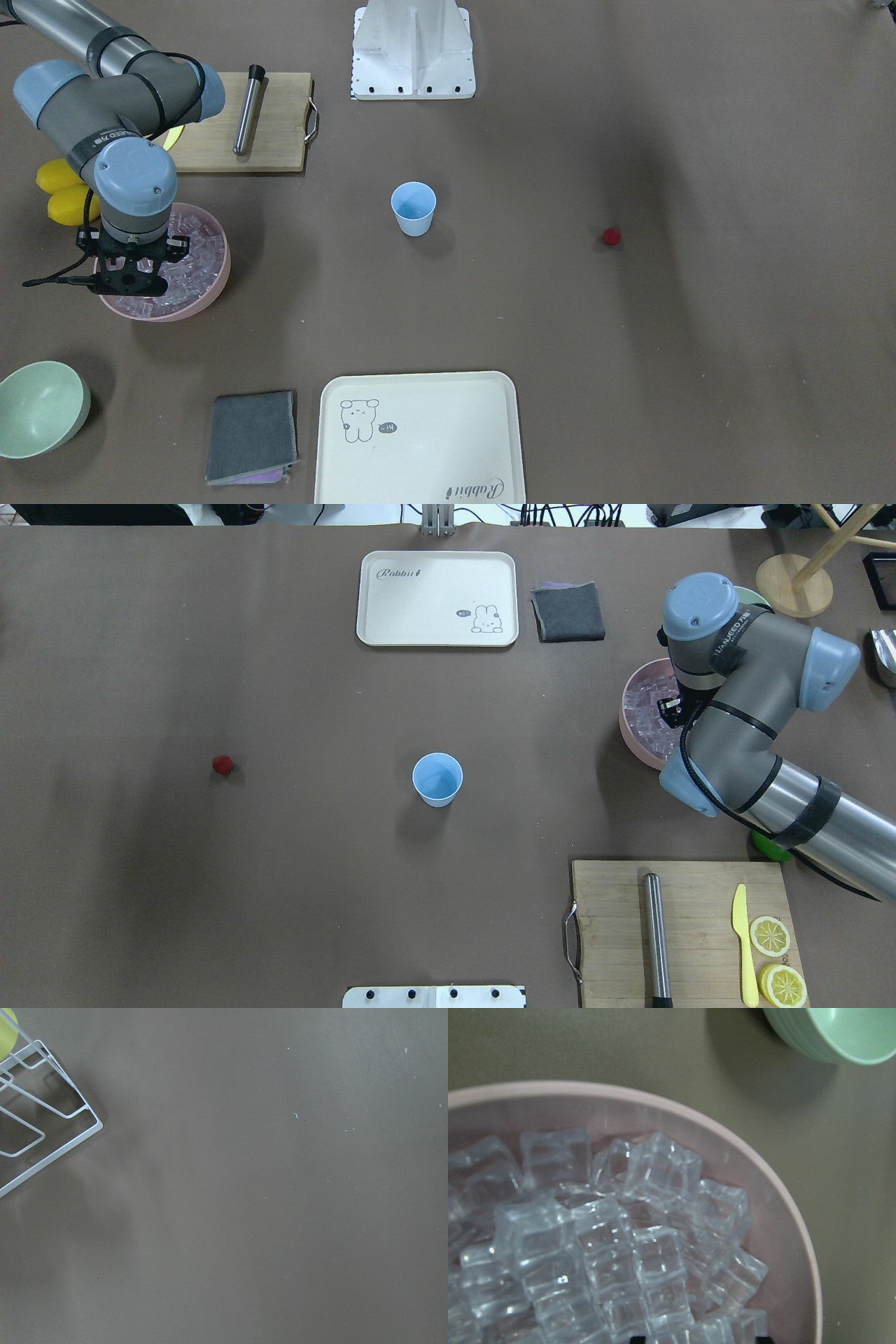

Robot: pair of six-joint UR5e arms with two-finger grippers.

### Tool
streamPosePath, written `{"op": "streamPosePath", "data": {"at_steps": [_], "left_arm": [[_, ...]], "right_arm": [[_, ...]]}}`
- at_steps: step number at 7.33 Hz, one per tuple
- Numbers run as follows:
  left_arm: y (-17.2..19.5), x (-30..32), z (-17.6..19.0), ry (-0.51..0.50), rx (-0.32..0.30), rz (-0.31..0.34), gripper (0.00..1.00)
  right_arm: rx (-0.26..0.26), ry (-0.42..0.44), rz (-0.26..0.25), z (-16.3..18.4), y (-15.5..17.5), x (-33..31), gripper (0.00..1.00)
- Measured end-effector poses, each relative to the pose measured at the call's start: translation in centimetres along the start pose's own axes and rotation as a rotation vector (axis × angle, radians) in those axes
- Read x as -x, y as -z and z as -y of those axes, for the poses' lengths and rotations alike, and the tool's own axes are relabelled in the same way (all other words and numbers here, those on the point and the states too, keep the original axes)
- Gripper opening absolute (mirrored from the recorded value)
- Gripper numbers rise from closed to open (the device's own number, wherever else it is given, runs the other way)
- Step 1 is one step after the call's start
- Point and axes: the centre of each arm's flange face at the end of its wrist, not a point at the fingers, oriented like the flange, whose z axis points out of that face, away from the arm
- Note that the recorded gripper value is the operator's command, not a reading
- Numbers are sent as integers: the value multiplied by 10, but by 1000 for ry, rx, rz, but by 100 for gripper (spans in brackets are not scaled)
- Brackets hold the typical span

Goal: Put ice and strawberries in cup
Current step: 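Lower the right gripper into the bowl and grasp an ice cube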

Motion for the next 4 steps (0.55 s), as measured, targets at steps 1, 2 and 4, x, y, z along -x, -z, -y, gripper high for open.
{"op": "streamPosePath", "data": {"at_steps": [1, 2, 4], "left_arm": [[0, 0, 0, 0, 0, 0, 98], [0, -1, 0, -1, 1, -1, 98], [-1, -2, 0, -1, 2, -1, 98]], "right_arm": [[1, 0, -1, 0, 0, 0, 59], [3, -1, -3, 0, -2, -1, 59], [9, -3, -9, 1, -5, -1, 47]]}}
